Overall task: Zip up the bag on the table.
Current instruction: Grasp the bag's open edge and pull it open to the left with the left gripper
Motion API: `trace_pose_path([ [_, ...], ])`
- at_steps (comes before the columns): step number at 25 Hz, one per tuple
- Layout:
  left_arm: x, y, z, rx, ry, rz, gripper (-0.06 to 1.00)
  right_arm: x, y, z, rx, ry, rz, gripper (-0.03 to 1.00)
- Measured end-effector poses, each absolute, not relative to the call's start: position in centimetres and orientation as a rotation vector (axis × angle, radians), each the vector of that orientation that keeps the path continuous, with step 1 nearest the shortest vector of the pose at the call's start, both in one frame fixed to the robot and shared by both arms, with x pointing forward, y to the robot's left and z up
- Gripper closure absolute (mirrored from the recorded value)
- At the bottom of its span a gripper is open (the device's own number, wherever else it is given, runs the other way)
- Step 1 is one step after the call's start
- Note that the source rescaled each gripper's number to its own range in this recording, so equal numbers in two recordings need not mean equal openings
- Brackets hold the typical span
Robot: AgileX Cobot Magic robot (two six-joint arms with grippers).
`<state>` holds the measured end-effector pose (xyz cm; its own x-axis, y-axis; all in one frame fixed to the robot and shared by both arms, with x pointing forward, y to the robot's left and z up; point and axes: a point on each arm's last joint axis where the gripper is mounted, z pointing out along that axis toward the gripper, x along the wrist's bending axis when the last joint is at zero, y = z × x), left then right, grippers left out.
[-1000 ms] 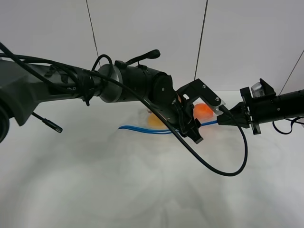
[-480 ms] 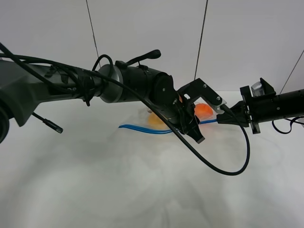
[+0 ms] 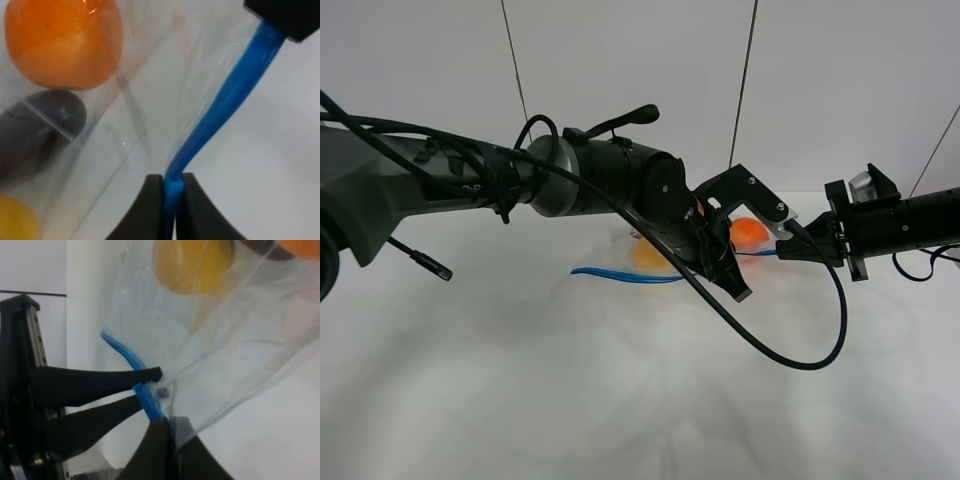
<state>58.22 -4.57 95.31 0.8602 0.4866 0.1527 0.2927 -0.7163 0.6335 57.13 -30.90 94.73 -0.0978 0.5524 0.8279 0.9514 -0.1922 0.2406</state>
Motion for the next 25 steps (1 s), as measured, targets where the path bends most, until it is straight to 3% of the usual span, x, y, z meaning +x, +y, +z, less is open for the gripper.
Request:
trace_pose_path([
  [25,58.07,-3.88,94.96,2.564,0.444,0.479,0.93,57.16,-30.97,94.46,-1.766,-1.671,-1.198,0.97],
])
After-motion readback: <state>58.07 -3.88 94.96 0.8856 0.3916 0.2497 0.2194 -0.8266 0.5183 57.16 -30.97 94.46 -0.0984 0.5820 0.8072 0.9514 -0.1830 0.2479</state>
